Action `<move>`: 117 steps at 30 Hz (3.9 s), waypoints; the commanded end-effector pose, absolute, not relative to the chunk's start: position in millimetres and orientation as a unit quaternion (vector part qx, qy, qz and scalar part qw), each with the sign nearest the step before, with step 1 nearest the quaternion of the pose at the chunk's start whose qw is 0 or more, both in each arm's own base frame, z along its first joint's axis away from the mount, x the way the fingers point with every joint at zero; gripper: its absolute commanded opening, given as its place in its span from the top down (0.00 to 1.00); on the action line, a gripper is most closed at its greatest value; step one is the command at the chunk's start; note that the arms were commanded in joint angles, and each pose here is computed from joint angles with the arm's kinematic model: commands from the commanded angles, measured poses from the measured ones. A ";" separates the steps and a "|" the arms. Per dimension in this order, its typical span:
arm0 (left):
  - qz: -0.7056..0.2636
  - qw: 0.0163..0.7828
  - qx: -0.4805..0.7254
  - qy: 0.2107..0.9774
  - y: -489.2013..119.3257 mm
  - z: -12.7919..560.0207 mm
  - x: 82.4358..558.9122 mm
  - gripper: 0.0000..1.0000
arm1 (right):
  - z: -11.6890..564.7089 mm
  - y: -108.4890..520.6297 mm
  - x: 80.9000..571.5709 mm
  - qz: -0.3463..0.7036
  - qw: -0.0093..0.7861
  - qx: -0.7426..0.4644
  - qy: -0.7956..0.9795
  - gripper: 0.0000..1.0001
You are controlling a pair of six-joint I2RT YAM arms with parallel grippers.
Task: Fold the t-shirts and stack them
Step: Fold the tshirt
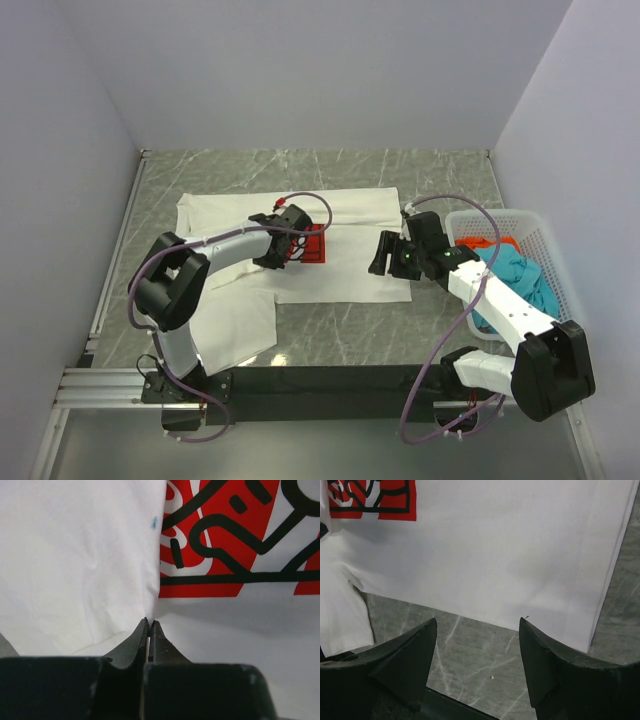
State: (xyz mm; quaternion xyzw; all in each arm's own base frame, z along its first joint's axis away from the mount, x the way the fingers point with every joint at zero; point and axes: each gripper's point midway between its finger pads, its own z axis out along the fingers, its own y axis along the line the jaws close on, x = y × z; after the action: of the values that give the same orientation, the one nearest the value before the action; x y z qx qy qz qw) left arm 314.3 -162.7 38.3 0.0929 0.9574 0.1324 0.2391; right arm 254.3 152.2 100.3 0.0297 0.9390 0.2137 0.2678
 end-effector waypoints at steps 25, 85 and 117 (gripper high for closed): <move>0.084 0.246 0.024 0.965 -156.8 78.0 301.1 0.36 | 103.8 158.9 260.0 0.229 0.280 0.027 0.932 0.27; -0.025 0.225 -0.328 0.917 -27.1 17.4 458.0 0.31 | 7.8 130.9 436.0 0.002 0.156 0.193 0.969 0.30; 0.019 0.216 -0.416 0.883 51.8 17.9 308.0 0.45 | 65.6 116.8 301.5 0.105 0.204 0.170 0.958 0.32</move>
State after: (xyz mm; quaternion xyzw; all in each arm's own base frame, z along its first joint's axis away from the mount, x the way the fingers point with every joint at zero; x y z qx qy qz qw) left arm 302.3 47.6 20.0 -0.4279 0.8792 0.0153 0.2091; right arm 297.4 114.8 56.5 0.1655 0.9652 0.0908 0.1809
